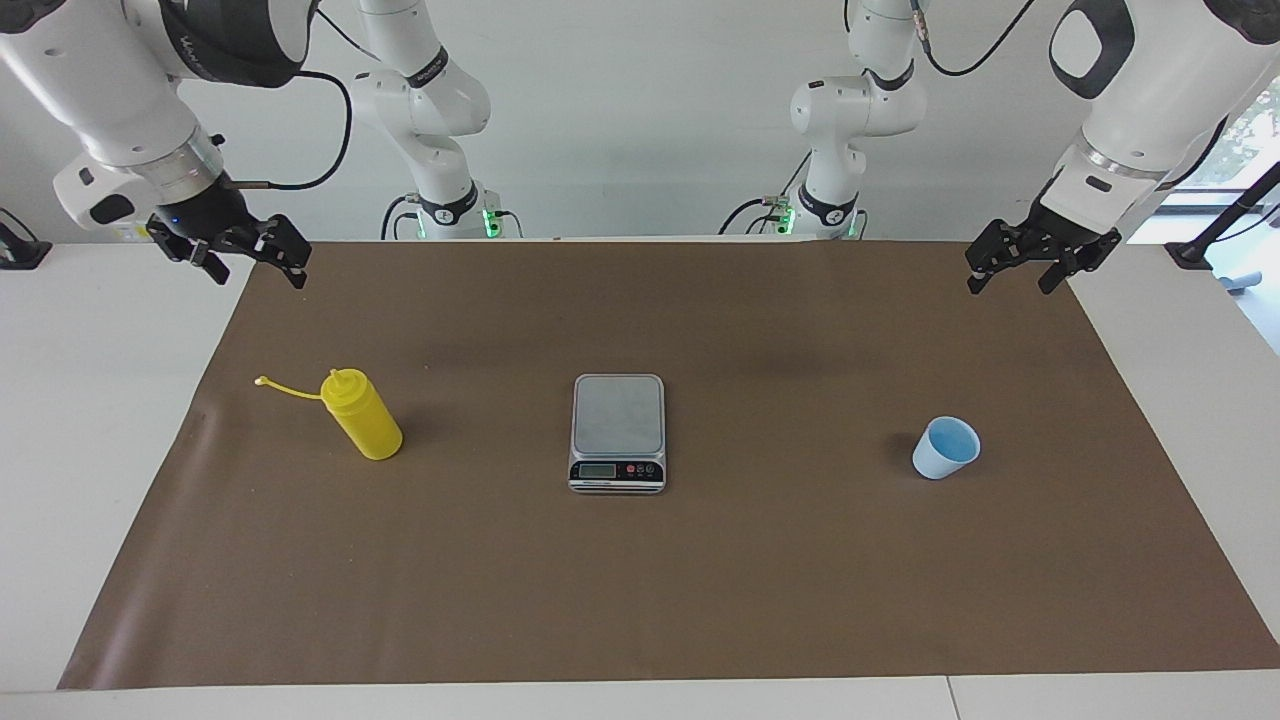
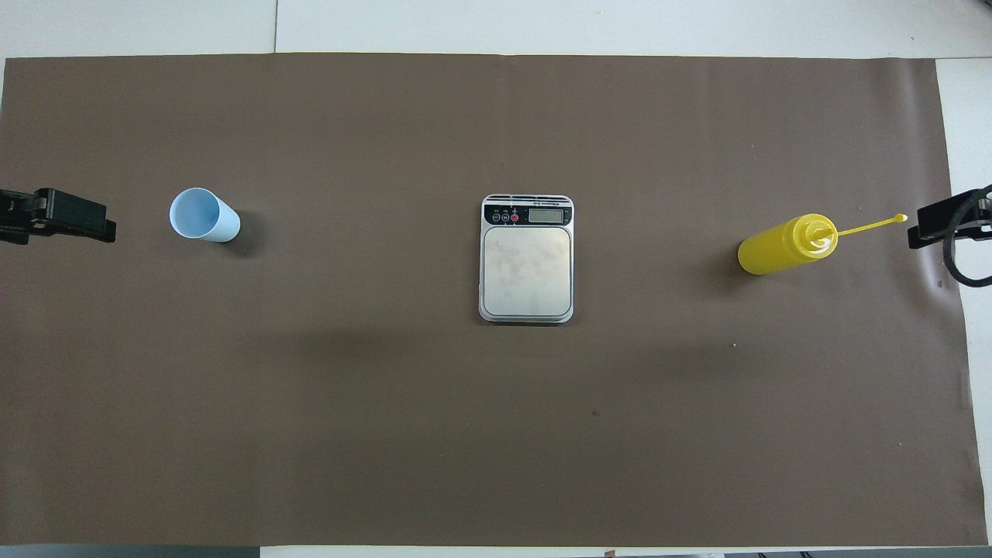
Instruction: Pour seasoning into cup on scale with both arms
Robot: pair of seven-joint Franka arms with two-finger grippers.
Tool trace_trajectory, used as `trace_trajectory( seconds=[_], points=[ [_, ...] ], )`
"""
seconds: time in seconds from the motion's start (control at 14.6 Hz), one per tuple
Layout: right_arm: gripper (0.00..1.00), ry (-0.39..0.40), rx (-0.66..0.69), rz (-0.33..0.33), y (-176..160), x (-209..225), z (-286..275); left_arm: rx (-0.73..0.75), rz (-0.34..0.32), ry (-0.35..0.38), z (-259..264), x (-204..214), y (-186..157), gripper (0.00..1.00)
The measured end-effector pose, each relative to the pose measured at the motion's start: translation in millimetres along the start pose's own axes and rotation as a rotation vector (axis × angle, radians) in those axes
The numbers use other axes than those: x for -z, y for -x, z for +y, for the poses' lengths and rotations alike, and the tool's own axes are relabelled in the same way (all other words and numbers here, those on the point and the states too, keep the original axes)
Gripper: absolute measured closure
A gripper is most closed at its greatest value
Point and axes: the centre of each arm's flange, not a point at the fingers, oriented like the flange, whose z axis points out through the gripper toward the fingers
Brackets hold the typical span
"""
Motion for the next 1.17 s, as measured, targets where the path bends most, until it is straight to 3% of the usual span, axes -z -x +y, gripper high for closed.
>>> trace_trajectory(
  seconds=[0.48, 0.69, 1.17],
  points=[
    [0.0, 0.0, 0.001, 0.004, 0, 0, 0, 0.002, -0.004, 0.0, -1, 0, 0, 0.0],
    [0.0, 0.002, 0.0, 0.078, -8, 7, 0, 0.001, -0.004, 0.0, -1, 0, 0, 0.0],
    [0.0, 0.006, -0.034, 0.187, -19, 17, 20, 0.001, -0.005, 0.0, -1, 0, 1, 0.0]
  ],
)
